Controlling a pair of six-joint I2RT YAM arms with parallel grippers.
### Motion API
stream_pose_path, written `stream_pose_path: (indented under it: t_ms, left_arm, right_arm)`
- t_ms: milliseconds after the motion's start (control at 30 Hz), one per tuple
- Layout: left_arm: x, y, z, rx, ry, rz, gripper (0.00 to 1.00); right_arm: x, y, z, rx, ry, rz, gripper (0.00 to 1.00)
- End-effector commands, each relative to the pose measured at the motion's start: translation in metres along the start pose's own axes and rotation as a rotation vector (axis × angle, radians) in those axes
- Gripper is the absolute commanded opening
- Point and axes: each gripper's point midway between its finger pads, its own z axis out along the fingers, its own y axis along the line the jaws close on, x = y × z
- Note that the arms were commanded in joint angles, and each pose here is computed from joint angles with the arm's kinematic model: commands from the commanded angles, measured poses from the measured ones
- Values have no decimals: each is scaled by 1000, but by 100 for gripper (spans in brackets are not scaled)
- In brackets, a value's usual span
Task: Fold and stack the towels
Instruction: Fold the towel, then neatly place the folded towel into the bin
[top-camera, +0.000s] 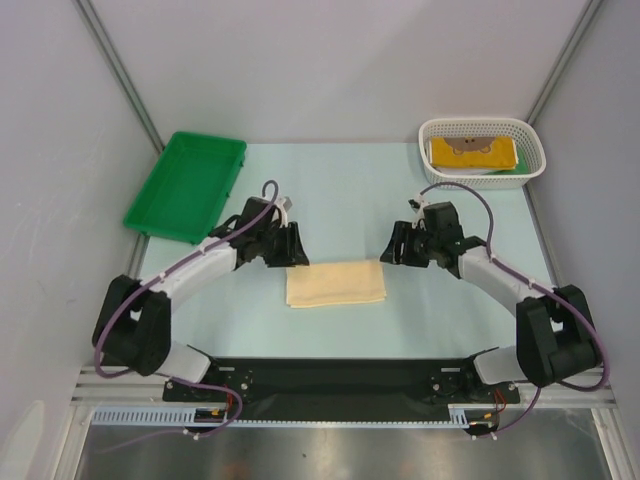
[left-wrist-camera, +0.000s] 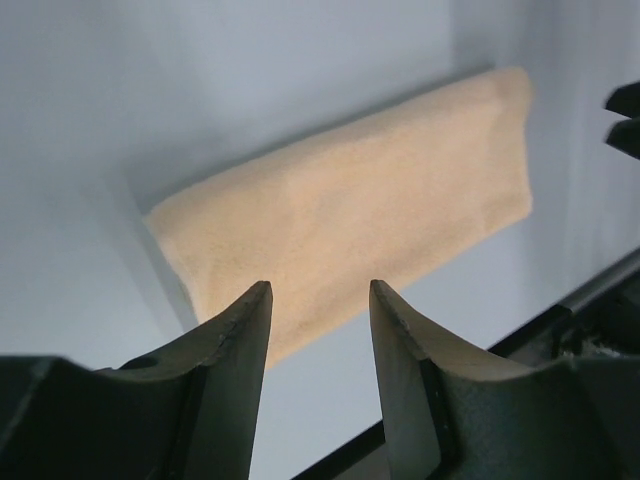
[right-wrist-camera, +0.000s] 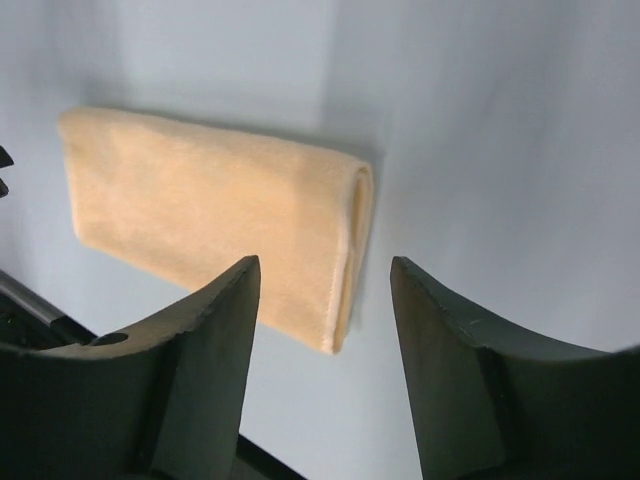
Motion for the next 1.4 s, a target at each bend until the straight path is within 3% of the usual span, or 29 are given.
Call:
stream_pose_path:
  t_ms: [0,267,533,700,900,1133,1233,1367]
  left_arm:
    - [16,-26,-9,132,1,30,50]
    - [78,-33,27,154,99,5,48]
    - [94,-15,31,97,103,-6,46]
    - [102,-8,29,86,102,-21,46]
    - [108,-1,27,69,98,-42,46]
    - [98,-13,12,103,55,-58,44]
    - [74,-28,-11,110,-2,-18,47]
    - [13,-44,-56,58,-161,60,50]
  right_arm:
    - [24,9,-7,-20,45,23,61]
    - [50,5,18,38,106,28,63]
    - [86,-1,35,96,170,7,62]
    - [100,-3,32,116,192,-15,56]
    - [105,-11,28,137,209,-41,42]
    - [107,-7,29,16,204,-39,11]
    - [99,-5,25,-2,191,-46,0]
    - [61,5,7,-16,132,-75,0]
